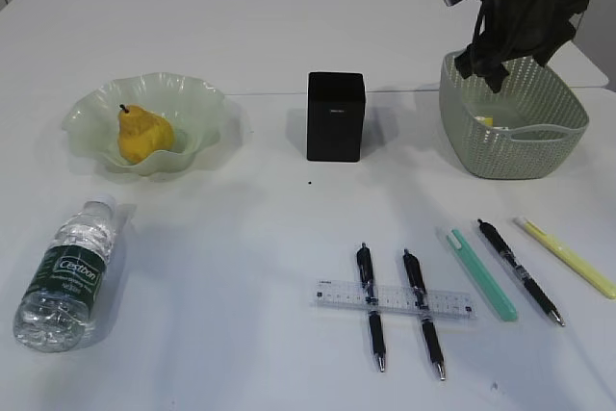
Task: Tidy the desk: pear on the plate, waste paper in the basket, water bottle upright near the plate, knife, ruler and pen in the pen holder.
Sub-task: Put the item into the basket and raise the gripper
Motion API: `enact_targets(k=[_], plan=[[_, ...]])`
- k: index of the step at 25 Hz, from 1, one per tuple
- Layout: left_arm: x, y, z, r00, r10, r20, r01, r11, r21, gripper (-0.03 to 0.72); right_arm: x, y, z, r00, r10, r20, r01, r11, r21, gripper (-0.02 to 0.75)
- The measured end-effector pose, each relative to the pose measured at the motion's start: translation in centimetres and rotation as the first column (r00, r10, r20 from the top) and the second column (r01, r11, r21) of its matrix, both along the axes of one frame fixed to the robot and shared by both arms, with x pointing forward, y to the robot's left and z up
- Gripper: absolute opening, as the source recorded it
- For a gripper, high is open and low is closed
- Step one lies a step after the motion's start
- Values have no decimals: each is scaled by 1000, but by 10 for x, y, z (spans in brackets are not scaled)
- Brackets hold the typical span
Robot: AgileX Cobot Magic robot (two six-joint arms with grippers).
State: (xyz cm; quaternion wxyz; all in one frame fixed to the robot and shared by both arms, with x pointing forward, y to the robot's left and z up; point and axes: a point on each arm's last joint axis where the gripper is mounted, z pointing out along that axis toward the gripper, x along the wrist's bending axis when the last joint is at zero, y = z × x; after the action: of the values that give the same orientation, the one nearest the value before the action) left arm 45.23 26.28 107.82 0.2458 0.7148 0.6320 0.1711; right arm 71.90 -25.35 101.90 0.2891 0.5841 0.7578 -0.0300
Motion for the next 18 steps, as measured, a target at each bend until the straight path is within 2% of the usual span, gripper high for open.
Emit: enact_targets(k=[7,10,18], plan=[[0,0,0,1000,-1,5,1,1000,6,412,-4,1,-2,999,-24,-39,25,999,28,522],[0,0,0,1000,-1,5,1,1000,6,412,-7,5,3,999,-29,-38,33,996,88,521],[-1,-1,-1,1000,2,-15,-2,1000,-14,412,-30,15,55,1000,6,11,-9,961,277,521]])
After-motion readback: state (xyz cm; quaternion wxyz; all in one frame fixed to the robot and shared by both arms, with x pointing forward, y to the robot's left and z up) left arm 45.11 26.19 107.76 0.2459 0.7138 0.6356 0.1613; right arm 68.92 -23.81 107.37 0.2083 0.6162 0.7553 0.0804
